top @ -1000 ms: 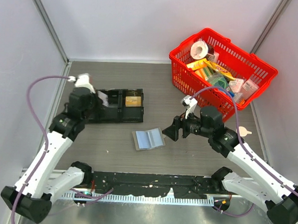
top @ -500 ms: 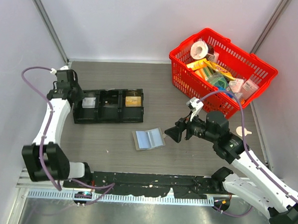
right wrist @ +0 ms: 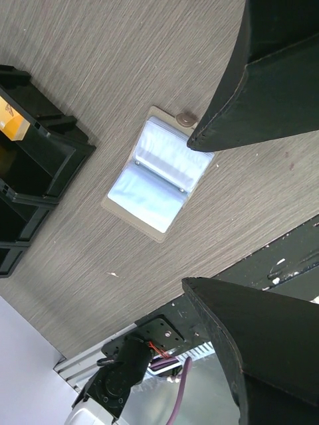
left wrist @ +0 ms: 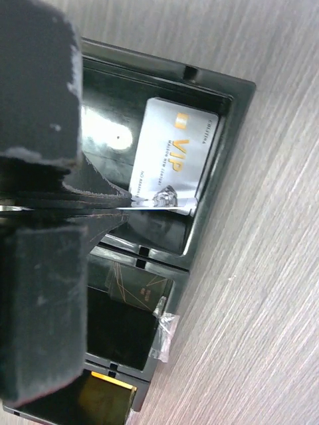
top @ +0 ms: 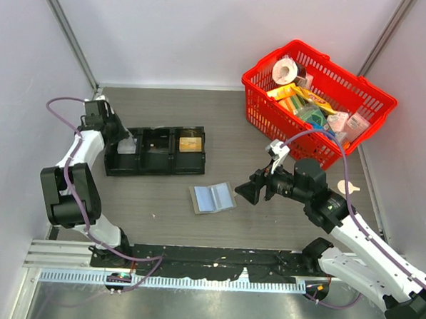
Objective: Take the credit cards out of the card holder
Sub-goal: Place the credit card in the storage box.
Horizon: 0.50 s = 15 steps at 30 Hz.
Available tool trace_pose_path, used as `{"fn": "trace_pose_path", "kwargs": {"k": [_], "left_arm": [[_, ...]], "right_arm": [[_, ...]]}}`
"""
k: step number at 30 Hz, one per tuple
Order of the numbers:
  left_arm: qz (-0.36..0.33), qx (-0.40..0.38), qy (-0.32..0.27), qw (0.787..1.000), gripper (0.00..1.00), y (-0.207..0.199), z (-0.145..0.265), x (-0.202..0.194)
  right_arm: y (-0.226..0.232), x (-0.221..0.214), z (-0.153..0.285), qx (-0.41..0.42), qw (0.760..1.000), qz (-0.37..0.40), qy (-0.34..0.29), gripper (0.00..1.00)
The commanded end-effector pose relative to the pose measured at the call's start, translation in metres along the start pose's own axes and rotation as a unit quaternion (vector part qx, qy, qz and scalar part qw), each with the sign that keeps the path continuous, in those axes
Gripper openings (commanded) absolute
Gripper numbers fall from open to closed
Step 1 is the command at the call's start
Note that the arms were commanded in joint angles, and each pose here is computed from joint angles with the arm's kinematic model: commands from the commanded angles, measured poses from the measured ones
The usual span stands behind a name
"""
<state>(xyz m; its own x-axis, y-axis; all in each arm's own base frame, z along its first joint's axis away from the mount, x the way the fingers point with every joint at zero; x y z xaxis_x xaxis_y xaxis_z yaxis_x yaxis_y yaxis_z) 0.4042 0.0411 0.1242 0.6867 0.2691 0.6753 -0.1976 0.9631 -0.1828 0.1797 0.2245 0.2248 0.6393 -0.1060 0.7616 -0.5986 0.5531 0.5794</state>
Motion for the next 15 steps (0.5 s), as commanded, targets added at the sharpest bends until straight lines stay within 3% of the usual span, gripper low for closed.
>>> {"fn": "trace_pose_path", "kwargs": {"k": [1, 5, 10, 15], "left_arm": [[-0.014, -0.064, -0.051, 0.997, 0.03, -0.009, -0.013, 0.021], [-0.026, -0.031, -0.028, 0.999, 0.31, 0.005, -0.023, 0.010], [-0.039, 0.031, -0.022, 0.999, 0.51, 0.024, -0.014, 0.015], [-0.040, 0.064, -0.056, 0.996, 0.71, 0.028, 0.022, 0.044]], "right_arm": [[0.009, 0.010, 0.000, 0.018, 1.000, 0.019, -0.013, 0.80], [0.007, 0.010, 0.000, 0.013, 1.000, 0.019, -0.011, 0.80], [0.005, 0.010, 0.000, 0.004, 1.000, 0.019, -0.006, 0.80], [0.003, 0.010, 0.001, -0.006, 1.000, 0.017, -0.003, 0.80]]}}
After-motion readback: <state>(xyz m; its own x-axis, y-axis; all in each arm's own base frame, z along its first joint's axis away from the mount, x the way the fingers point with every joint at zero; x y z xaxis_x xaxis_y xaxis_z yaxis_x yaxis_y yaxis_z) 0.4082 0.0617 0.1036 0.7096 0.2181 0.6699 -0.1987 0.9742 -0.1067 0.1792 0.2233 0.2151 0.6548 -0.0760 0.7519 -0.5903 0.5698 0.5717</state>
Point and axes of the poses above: each gripper's point midway between its finger pads, its own z axis back along the fingers, its own y axis along the line the jaws close on, x = y × z, the point moved 1 cm from there along z, back along the fingers, and after that the axes turned 14 degrees about -z, right-handed, at the moved point
